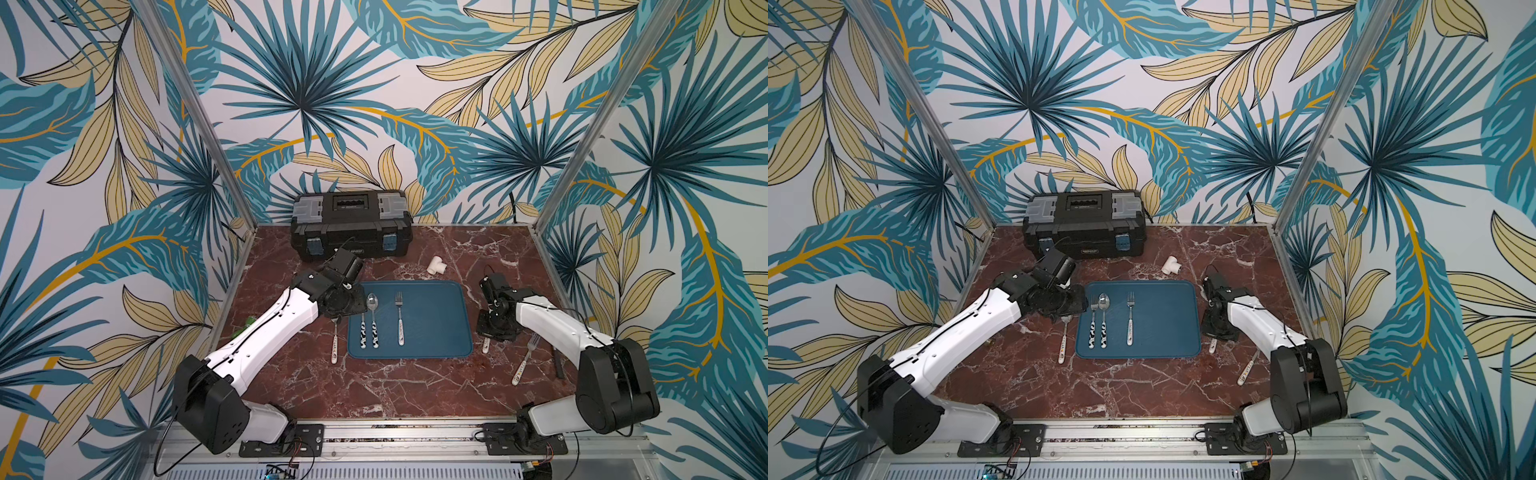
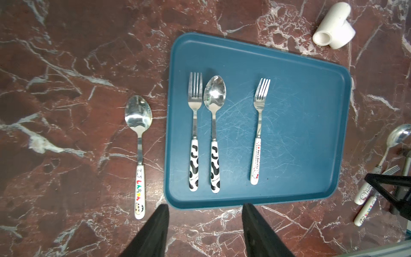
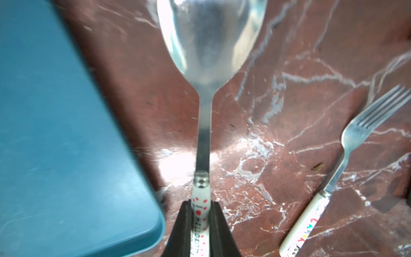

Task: Set the spoon and fork side by side
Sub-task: Pick up the spoon from the center of the board, then place the spoon on the tray.

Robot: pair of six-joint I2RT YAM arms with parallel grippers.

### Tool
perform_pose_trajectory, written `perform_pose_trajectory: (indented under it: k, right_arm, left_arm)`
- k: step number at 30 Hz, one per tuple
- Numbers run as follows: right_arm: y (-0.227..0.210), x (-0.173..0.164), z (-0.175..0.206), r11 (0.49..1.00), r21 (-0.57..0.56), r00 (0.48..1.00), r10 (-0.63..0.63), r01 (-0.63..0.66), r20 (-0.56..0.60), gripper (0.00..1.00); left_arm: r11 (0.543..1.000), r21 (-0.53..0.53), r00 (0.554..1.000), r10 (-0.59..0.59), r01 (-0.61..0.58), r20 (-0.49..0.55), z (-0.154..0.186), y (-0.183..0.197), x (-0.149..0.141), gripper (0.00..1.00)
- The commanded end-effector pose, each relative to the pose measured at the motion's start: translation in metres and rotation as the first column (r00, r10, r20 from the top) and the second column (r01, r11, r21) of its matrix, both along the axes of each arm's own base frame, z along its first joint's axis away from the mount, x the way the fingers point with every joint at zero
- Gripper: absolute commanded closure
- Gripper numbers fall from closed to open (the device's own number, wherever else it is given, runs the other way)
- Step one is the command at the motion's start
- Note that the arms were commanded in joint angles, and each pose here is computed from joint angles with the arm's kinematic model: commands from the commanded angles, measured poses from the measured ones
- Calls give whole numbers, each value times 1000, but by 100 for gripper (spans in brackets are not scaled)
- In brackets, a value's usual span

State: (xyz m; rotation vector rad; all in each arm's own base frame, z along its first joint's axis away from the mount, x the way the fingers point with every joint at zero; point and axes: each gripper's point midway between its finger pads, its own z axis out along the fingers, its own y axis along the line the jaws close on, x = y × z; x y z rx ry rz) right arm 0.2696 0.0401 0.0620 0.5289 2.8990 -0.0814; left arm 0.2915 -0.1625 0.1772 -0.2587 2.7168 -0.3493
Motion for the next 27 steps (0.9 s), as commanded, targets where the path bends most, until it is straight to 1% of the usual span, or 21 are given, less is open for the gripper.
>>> perform_pose_trajectory:
  k: [1, 4, 7, 12, 15, 20, 27]
  right_arm:
    - [22, 1, 10, 996, 4, 996, 84, -84, 13, 93]
    - [64, 10, 9, 979, 58, 981, 195, -196, 23, 93]
    - [105, 18, 0, 955, 122, 963, 270, -270, 18, 94]
    - [148, 30, -10, 920, 156, 932, 364, -359, -1, 94]
    - [165, 34, -15, 903, 173, 915, 402, -394, -14, 94]
    - [182, 37, -23, 889, 190, 902, 431, -417, -35, 94]
    - [196, 37, -33, 889, 225, 906, 420, -400, -50, 94]
  left_arm:
    - [1000, 1, 1000, 14, -14, 0, -5, 12, -3, 43]
    - [1000, 3, 1000, 22, -22, 1, -8, 16, -3, 43]
    - [999, 19, 1000, 30, -30, -7, -17, 21, -3, 44]
    - [999, 26, 998, 47, -46, -35, -27, 27, -7, 44]
    - [998, 28, 998, 52, -51, -35, -28, 30, -9, 44]
    - [998, 30, 998, 56, -54, -37, -29, 32, -10, 44]
    - [998, 20, 998, 54, -53, -37, -31, 30, -8, 44]
